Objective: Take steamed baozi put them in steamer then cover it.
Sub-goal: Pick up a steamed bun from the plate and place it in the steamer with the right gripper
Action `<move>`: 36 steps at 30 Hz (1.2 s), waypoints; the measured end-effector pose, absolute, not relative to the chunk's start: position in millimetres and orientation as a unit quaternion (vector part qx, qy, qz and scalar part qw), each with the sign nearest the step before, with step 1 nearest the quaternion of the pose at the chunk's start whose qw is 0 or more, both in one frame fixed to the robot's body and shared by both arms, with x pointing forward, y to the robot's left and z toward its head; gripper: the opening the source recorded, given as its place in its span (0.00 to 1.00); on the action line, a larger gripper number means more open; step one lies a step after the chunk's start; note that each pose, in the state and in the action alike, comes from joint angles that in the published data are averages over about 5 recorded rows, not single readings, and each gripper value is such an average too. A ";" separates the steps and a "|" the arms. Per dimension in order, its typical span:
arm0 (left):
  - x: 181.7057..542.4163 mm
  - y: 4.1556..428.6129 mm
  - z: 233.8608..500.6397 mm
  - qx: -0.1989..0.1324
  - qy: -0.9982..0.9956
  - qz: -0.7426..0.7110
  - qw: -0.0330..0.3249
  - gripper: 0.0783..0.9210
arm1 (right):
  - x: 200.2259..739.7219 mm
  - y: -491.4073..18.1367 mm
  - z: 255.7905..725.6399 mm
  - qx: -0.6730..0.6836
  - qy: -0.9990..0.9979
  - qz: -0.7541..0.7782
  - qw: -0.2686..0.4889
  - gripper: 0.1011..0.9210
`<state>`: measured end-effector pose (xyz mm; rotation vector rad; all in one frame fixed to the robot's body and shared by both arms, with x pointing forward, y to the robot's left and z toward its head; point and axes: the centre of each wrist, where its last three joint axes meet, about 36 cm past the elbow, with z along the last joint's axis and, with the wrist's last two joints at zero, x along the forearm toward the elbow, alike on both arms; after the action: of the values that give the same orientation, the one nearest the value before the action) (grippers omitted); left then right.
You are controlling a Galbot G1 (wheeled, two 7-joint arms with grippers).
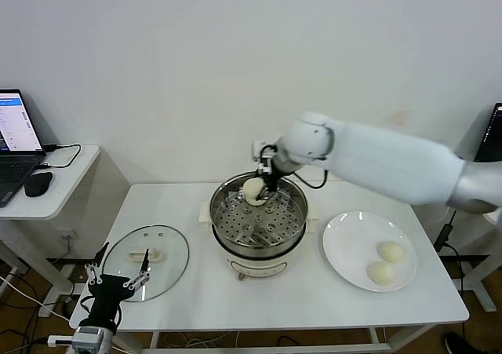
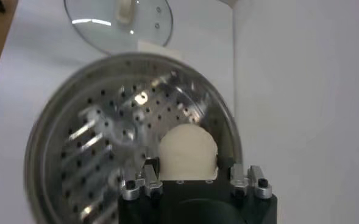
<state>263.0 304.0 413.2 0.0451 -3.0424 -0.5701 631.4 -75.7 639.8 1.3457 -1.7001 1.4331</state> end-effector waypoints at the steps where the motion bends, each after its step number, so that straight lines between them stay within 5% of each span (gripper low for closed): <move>1: 262.6 303.9 413.1 0.015 -0.983 -0.184 0.023 0.88 | 631.2 -69.5 634.4 0.498 -0.630 0.531 0.270 0.59; 16: 258.9 302.0 412.9 0.014 -0.983 -0.180 0.024 0.88 | 624.6 -19.8 578.3 0.489 -0.630 0.529 0.290 0.60; 21: 258.7 300.7 412.7 0.013 -0.984 -0.178 0.024 0.88 | 623.3 -17.1 574.8 0.488 -0.629 0.529 0.294 0.70; 27: 260.3 299.8 415.3 0.012 -0.984 -0.178 0.019 0.88 | 623.7 -21.1 583.1 0.488 -0.627 0.531 0.294 0.86; 36: 263.8 299.8 420.4 0.006 -0.983 -0.181 0.012 0.88 | 630.9 -69.9 635.5 0.493 -0.619 0.533 0.298 0.88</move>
<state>263.8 299.8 420.4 0.0191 -3.0666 -0.5654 630.9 -69.9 635.5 1.3105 -1.6460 1.4165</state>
